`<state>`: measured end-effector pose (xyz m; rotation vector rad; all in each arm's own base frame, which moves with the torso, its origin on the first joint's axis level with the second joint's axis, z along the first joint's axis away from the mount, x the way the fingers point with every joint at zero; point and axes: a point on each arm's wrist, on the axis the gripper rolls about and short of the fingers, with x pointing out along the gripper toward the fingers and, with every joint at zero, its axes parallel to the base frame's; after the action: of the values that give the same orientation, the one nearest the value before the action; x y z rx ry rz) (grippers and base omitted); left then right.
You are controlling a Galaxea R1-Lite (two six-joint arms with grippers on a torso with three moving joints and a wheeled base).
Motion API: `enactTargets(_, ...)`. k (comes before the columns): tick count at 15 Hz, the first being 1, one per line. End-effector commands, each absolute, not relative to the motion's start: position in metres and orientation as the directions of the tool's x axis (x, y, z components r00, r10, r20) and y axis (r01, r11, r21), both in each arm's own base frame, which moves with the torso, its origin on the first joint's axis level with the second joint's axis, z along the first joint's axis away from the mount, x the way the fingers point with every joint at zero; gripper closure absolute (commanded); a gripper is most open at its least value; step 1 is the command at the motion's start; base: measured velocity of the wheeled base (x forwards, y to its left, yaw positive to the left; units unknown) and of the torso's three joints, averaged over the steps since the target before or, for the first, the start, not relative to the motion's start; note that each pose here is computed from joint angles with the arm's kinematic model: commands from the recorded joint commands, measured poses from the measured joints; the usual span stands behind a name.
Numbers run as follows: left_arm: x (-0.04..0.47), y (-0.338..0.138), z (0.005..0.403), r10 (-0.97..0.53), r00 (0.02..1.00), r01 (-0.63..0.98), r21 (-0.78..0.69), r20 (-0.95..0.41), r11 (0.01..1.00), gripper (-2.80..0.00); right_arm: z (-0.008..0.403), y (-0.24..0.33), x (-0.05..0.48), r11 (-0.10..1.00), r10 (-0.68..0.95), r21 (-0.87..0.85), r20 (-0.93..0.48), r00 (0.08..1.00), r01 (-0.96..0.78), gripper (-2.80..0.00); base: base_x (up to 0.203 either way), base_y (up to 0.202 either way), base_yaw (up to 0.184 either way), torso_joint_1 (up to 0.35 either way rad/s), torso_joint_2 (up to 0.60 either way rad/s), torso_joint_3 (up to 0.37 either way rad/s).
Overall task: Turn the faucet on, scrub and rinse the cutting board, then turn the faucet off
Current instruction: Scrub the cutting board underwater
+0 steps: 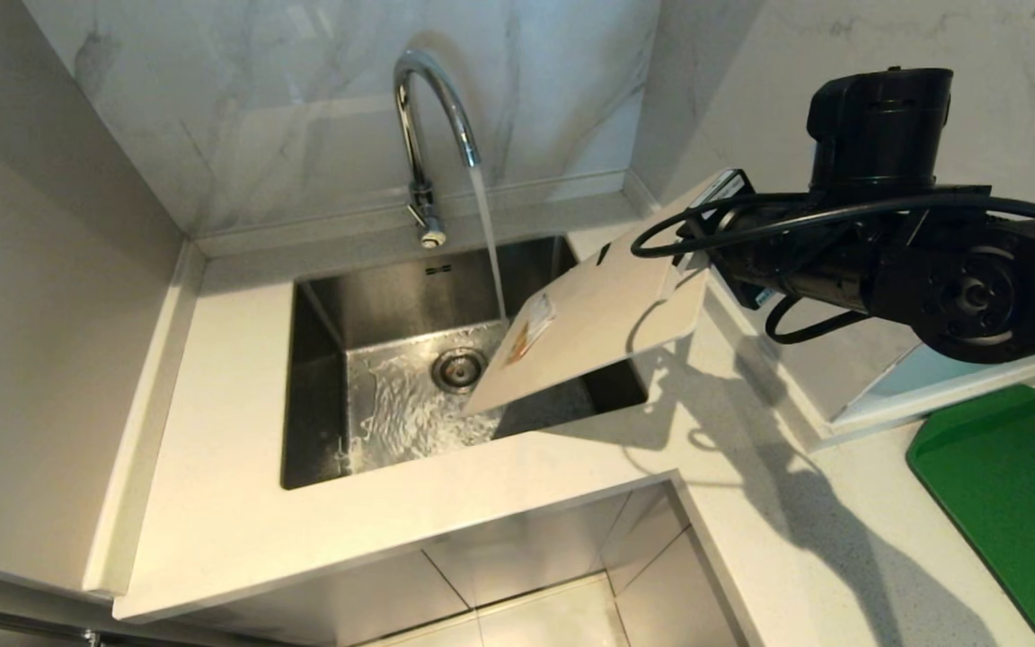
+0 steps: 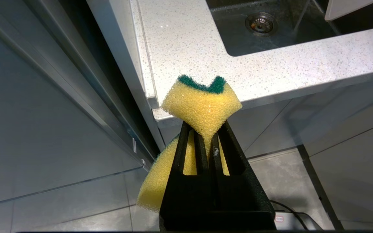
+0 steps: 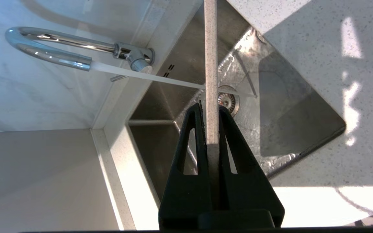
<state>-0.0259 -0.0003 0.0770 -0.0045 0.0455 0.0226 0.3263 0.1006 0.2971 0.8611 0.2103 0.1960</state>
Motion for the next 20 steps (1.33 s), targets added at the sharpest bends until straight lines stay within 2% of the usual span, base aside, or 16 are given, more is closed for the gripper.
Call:
enactTargets(1,-0.0260,-0.0003,0.0769,0.023,0.999,-0.023,-0.004,-0.044,1.000,0.00,0.2980,0.1005,0.3258,0.632,0.253,0.770,-0.099,0.962,-0.087,0.00,0.101,0.000,-0.029,-0.016,0.00,-0.001)
enactTargets(10,-0.0259,-0.0003,0.0766,0.025,0.999,-0.025,-0.004,-0.045,1.000,0.00,0.2979,0.0996,0.3230,0.634,0.253,0.769,-0.110,0.961,-0.079,0.00,0.194,0.000,-0.014,0.002,0.00,0.002)
enactTargets(18,-0.0260,-0.0003,0.0766,0.025,0.999,-0.025,-0.004,-0.044,1.000,0.00,0.2941,0.1014,0.3265,0.636,0.258,0.768,-0.121,0.959,-0.074,0.00,0.010,0.000,-0.003,-0.002,0.00,0.001)
enactTargets(20,-0.0260,-0.0003,0.0766,0.025,0.999,-0.025,-0.004,-0.044,1.000,0.00,0.2922,0.1036,0.3293,0.620,0.308,0.778,-0.121,0.944,-0.103,0.00,0.000,0.000,0.000,0.000,0.00,0.000)
